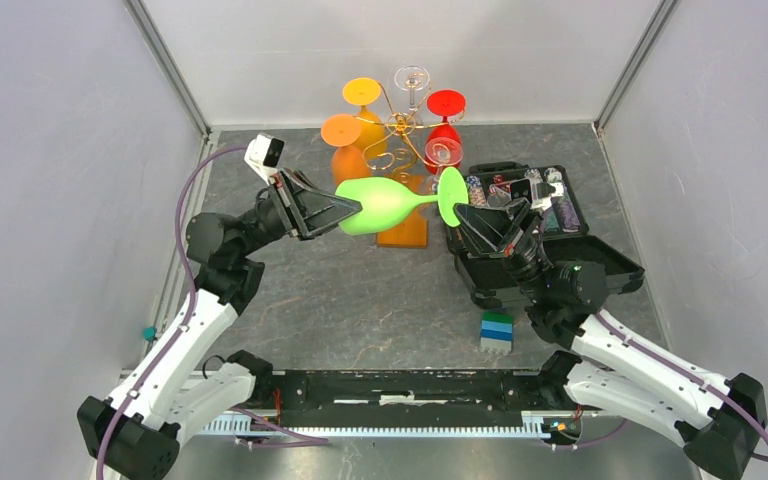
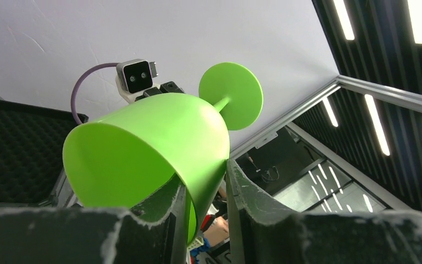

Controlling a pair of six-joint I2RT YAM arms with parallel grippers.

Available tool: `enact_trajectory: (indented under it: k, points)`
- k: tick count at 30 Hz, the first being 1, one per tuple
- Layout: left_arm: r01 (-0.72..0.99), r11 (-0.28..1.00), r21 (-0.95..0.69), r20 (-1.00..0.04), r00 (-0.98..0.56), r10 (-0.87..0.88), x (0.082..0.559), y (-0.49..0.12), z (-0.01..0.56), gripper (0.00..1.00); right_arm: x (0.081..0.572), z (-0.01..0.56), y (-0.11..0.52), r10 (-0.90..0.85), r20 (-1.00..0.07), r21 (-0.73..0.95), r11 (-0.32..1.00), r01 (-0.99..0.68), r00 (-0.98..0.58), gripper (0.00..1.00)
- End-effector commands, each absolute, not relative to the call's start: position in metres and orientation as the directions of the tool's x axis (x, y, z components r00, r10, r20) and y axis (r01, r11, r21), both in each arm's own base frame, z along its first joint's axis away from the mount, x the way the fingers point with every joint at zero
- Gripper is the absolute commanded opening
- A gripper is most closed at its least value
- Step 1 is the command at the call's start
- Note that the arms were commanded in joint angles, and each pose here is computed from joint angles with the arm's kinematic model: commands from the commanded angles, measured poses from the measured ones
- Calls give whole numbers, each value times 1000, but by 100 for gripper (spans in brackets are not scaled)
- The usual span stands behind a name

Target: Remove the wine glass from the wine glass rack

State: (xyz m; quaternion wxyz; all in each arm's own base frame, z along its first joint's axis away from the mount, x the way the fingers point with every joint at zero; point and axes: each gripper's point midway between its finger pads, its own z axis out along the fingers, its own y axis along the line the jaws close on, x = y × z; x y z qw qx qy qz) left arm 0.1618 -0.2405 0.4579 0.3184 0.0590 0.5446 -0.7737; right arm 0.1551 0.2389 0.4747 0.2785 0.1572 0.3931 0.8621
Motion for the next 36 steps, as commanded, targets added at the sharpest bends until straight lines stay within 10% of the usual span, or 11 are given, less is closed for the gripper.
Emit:
enact_trajectory:
  k: [1, 8, 18, 22, 28, 36]
  points:
    - [727, -226, -649, -603, -672, -430, 128, -232, 488, 39, 181, 448, 242, 683, 82, 826, -454, -334, -726, 0]
    - [783, -242, -573, -648, -614, -452, 117, -227, 497, 45, 195, 430, 230, 718, 177, 848, -459, -267, -673, 0]
    - [798, -240, -553, -665, -596, -450, 117, -228, 495, 2, 205, 416, 232, 722, 225, 859, -464, -216, -655, 1]
    - [796, -202, -570, -664, -591, -457, 125, -229, 492, 2, 207, 414, 231, 757, 179, 873, -416, -253, -629, 31]
    - [771, 196, -607, -715, -421, -558, 171, -213, 479, 2, 214, 411, 234, 835, -28, 935, -172, -310, -549, 85]
    - [405, 759, -510, -856, -157, -492, 233, -133, 451, 2, 223, 390, 194, 914, -251, 921, 124, -370, -320, 92]
